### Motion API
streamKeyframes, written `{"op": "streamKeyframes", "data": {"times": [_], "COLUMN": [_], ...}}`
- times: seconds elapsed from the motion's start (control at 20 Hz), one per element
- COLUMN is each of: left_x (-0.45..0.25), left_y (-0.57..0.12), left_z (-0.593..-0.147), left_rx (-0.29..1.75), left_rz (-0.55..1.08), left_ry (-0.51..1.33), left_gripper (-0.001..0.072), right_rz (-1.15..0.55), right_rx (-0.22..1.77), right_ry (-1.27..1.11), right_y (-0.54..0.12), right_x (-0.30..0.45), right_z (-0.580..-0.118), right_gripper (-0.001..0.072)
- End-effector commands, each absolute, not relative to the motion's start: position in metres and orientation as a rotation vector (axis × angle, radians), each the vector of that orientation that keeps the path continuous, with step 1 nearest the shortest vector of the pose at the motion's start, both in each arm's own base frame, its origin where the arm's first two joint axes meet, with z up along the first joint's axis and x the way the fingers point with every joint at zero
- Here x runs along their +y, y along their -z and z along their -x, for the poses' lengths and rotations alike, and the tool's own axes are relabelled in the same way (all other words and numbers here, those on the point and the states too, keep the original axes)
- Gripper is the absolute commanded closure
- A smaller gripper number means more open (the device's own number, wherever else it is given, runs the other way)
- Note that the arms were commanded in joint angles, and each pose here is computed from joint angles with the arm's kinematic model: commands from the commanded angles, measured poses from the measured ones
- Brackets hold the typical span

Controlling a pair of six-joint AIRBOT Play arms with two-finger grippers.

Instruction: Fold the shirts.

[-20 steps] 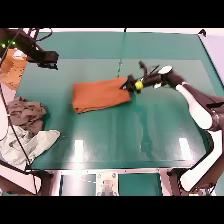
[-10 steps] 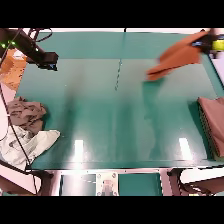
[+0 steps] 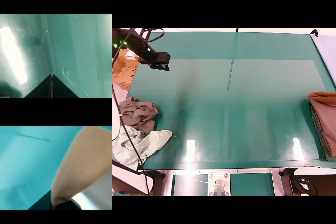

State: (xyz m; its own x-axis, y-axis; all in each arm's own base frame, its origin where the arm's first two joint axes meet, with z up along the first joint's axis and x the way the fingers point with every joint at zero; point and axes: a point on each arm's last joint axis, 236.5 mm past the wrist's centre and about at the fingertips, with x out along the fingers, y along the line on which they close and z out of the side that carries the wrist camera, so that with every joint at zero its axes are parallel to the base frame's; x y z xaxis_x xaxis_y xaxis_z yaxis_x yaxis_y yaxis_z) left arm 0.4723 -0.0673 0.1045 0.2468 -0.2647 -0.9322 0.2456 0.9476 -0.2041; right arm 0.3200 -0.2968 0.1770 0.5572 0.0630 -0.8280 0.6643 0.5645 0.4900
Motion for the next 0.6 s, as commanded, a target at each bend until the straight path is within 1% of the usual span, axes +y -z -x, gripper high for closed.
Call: {"op": "streamKeyframes", "data": {"times": [0.0, 0.15, 0.25, 0.4, 0.55], "left_x": [-0.069, -0.069, -0.069, -0.069, -0.069], "left_y": [-0.102, -0.092, -0.089, -0.089, -0.088], "left_z": [-0.470, -0.464, -0.462, -0.461, -0.458], "left_rx": [1.288, 1.324, 1.336, 1.339, 1.354], "left_rz": [0.022, 0.027, 0.029, 0.028, 0.027], "left_ry": [0.353, 0.358, 0.358, 0.359, 0.362], "left_gripper": [0.0683, 0.0683, 0.0682, 0.0682, 0.0682], "right_rz": [-0.966, -0.956, -0.963, -1.016, -1.022], "right_rx": [1.094, 1.141, 1.206, 1.354, 1.521], "right_ry": [0.678, 0.798, 0.878, 0.981, 1.103], "right_y": [-0.155, -0.151, -0.136, -0.098, -0.064], "right_x": [-0.315, -0.310, -0.307, -0.295, -0.287], "right_z": [-0.242, -0.212, -0.186, -0.149, -0.109], "right_gripper": [0.0703, 0.0703, 0.0702, 0.0701, 0.0700]}}
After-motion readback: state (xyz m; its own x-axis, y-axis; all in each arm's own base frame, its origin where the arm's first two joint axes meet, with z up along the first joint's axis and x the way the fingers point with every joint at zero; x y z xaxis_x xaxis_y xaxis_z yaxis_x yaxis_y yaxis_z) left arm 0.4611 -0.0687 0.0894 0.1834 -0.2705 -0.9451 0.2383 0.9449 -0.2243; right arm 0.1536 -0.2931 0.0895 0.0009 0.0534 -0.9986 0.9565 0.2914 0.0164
